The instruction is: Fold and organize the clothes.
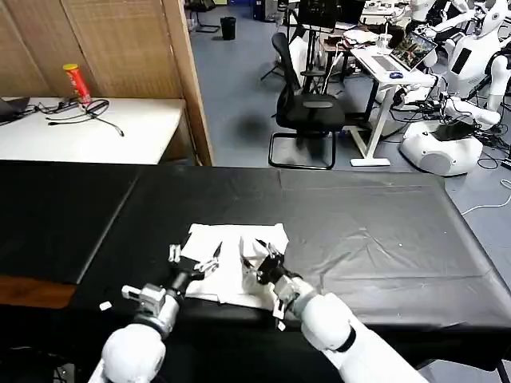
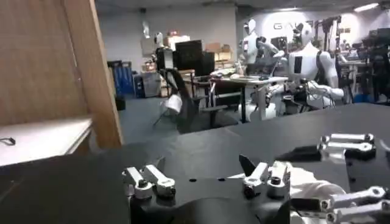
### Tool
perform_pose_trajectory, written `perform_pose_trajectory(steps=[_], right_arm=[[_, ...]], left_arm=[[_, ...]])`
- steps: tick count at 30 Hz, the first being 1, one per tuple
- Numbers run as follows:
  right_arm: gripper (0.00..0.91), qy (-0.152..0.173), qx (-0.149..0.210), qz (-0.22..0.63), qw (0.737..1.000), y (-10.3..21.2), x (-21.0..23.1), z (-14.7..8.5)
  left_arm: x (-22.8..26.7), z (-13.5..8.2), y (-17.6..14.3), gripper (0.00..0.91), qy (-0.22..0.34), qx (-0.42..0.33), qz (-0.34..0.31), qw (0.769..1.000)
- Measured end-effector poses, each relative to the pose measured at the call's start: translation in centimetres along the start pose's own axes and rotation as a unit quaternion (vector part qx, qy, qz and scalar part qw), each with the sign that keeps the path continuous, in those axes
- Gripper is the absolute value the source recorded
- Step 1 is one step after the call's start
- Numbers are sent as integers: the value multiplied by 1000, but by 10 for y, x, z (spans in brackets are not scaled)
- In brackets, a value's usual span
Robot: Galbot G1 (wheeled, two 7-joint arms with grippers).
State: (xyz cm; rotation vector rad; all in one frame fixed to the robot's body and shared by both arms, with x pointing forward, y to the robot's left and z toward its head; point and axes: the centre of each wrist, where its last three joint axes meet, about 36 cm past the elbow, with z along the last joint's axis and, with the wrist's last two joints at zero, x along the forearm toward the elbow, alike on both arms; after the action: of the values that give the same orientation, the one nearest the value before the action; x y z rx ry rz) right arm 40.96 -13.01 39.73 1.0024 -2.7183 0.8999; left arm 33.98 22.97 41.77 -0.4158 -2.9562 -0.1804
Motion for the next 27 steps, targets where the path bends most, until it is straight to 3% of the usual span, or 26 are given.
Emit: perform_pose_trajectory(steps=[5, 11, 17, 18, 19, 27], right_arm=[[117, -2, 12, 15, 1000, 0, 3, 4], [78, 5, 5, 36, 999, -3, 7, 12], [88, 28, -50, 69, 996, -8, 12, 22], [205, 34, -62, 76, 995, -9, 13, 24], [878, 40, -74, 86, 993, -9, 13, 26], [878, 40, -141, 140, 979, -21, 26, 27]], left_arm=[[1, 1, -1, 878, -2, 0, -2, 1000], [0, 2, -4, 878, -3, 0, -2, 1000], [1, 3, -5, 878, -4, 1, -3, 1000], [1, 3, -5, 878, -5, 1, -4, 1000], [2, 4, -5, 878, -5, 2, -4, 1000], [6, 10, -3, 878, -6, 5, -9, 1000]])
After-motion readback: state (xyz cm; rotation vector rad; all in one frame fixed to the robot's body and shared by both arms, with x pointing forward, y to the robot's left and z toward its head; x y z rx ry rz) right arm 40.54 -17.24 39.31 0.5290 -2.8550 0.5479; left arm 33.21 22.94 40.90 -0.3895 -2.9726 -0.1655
